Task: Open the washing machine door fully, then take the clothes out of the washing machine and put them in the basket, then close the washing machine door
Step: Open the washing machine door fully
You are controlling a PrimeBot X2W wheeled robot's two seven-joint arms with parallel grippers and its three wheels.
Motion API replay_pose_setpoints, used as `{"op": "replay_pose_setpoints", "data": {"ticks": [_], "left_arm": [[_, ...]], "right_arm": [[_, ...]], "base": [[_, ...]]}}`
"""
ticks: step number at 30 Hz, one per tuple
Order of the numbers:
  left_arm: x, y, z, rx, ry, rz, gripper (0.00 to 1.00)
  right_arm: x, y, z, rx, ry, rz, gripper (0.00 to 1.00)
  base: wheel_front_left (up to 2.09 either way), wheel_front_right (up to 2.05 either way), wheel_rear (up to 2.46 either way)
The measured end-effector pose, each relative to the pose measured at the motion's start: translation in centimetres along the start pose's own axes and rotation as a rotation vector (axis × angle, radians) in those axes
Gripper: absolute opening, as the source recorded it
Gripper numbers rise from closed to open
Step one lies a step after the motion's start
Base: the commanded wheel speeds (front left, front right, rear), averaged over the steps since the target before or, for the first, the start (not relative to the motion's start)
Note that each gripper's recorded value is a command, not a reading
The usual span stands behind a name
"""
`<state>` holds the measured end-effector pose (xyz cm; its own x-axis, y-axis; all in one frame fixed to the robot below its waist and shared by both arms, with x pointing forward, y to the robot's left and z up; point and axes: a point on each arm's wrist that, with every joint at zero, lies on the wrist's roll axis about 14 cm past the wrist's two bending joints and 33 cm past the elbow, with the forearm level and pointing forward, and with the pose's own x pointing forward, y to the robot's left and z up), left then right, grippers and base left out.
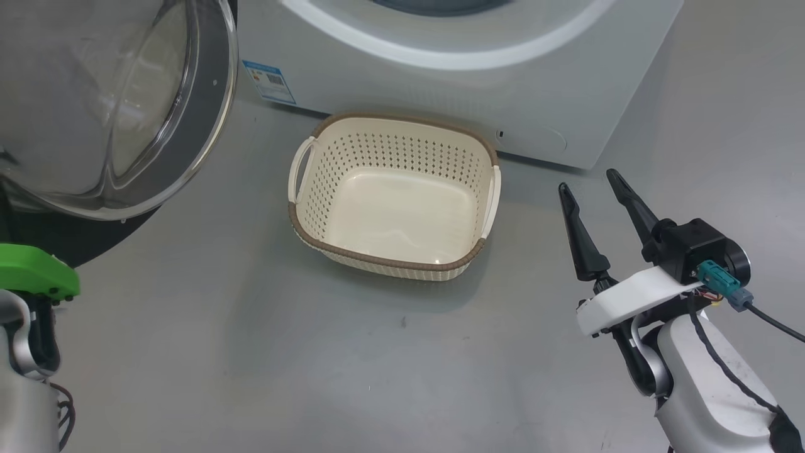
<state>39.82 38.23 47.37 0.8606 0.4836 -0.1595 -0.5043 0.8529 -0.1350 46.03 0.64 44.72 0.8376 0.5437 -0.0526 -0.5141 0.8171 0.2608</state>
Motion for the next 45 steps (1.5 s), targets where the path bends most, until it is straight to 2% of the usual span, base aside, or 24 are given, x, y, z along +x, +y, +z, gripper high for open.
{"op": "replay_pose_setpoints", "data": {"ticks": [8,18,29,30,31,32,33,40,45], "left_arm": [[-2.1,-4.2,0.4,-0.023,-0.052,-0.169,0.00],[-5.1,-10.7,-0.2,-0.033,-0.082,-0.372,0.00],[-8.6,-16.6,-0.8,-0.102,-0.088,-0.535,0.00],[-9.0,-16.9,-1.0,-0.106,-0.083,-0.545,0.34],[-9.3,-17.1,-1.3,-0.109,-0.077,-0.552,0.62],[-9.6,-17.3,-1.5,-0.112,-0.072,-0.558,0.98],[-9.9,-17.5,-1.6,-0.113,-0.068,-0.565,1.00],[-11.2,-18.9,-1.6,-0.102,-0.078,-0.621,1.00],[-12.0,-18.6,-2.4,-0.115,-0.057,-0.613,1.00]], "right_arm": [[-2.1,0.0,1.8,-0.002,-0.039,-0.043,1.00],[-5.7,-1.8,3.7,0.000,-0.087,-0.145,1.00],[-9.3,-3.8,5.8,-0.016,-0.149,-0.246,1.00],[-9.6,-3.9,5.9,-0.018,-0.153,-0.251,1.00],[-9.8,-3.9,6.0,-0.019,-0.156,-0.256,1.00],[-10.1,-4.0,6.1,-0.020,-0.158,-0.261,1.00],[-10.4,-4.1,6.1,-0.021,-0.160,-0.267,1.00],[-11.5,-4.5,6.8,-0.030,-0.179,-0.288,1.00],[-12.0,-4.5,6.6,-0.029,-0.179,-0.294,1.00]], "base": [[0.00,0.00,0.00],[0.00,0.00,0.00],[0.00,0.00,0.00],[0.00,0.00,0.00],[0.00,0.00,0.00],[0.00,0.00,0.00],[0.00,0.00,0.00],[0.00,0.00,0.00],[0.00,0.00,0.00]]}}
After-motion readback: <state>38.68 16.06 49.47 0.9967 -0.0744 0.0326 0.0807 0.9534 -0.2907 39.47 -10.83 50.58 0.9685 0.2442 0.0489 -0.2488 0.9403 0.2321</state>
